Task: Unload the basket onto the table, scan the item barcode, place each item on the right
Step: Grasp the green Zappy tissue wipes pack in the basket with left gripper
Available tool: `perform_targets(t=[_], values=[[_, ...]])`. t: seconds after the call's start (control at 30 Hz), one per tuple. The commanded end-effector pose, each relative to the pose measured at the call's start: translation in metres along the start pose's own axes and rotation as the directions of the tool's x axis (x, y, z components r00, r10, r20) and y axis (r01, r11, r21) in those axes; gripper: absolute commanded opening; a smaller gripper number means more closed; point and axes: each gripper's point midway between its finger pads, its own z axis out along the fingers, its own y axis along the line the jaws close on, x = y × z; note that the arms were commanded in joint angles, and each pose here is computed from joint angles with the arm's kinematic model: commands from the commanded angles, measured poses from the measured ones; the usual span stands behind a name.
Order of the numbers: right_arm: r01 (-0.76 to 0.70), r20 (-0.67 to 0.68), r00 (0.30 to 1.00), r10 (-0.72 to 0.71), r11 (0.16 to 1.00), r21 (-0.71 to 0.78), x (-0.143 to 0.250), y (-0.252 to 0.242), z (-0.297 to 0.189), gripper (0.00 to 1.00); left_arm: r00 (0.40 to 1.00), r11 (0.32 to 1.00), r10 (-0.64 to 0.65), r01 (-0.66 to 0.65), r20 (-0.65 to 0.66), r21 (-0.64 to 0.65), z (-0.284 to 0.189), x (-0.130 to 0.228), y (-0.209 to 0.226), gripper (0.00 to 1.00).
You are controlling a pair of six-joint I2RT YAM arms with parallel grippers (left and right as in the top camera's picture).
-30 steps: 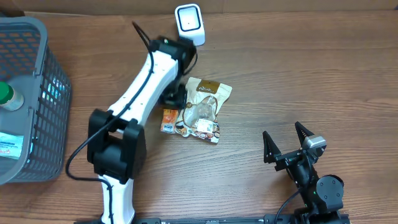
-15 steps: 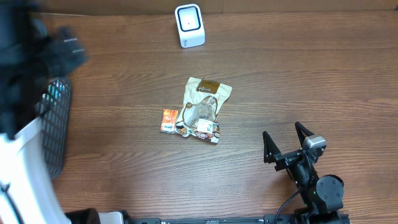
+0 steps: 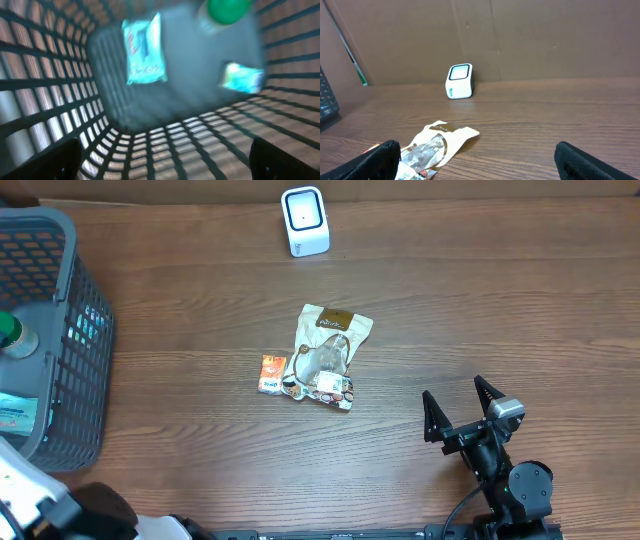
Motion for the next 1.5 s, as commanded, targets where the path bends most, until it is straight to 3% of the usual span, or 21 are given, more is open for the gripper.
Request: perform_targets(t=[0.0, 0.27, 0.57, 0.97, 1.23, 1.47], values=[[-0.003, 0.005, 1.0, 0.003, 1.0, -0.004, 0.001, 0.0, 0.0, 1.0, 0.998, 0.999, 0.011, -0.014, -0.057, -0.05, 0.032, 0.008, 0.013, 0.9], [-0.003, 0.005, 1.0, 0.003, 1.0, -0.004, 0.001, 0.0, 0.0, 1.0, 0.99, 0.993, 0.108, -0.111, -0.089, -0.032, 0.1, 0.019, 0.018, 0.89], [-0.003, 0.005, 1.0, 0.003, 1.0, -0.004, 0.001, 0.0, 0.0, 1.0, 0.986, 0.992, 0.11, -0.117, -0.127, -0.05, 0.166, 0.036, 0.021, 0.87], [-0.003, 0.005, 1.0, 0.003, 1.0, -0.004, 0.001, 0.0, 0.0, 1.0, 0.987, 0.985, 0.113, -0.126, -0.117, -0.117, 0.212, 0.027, 0.025, 0.8], [-0.003, 0.005, 1.0, 0.003, 1.0, -0.004, 0.001, 0.0, 0.0, 1.0, 0.991, 0.978, 0.111, -0.123, -0.076, -0.17, 0.228, 0.017, 0.03, 0.68], [-0.002, 0.005, 1.0, 0.002, 1.0, -0.004, 0.001, 0.0, 0.0, 1.0, 0.985, 0.968, 0.116, -0.141, -0.128, -0.209, 0.256, 0.028, 0.037, 0.59]])
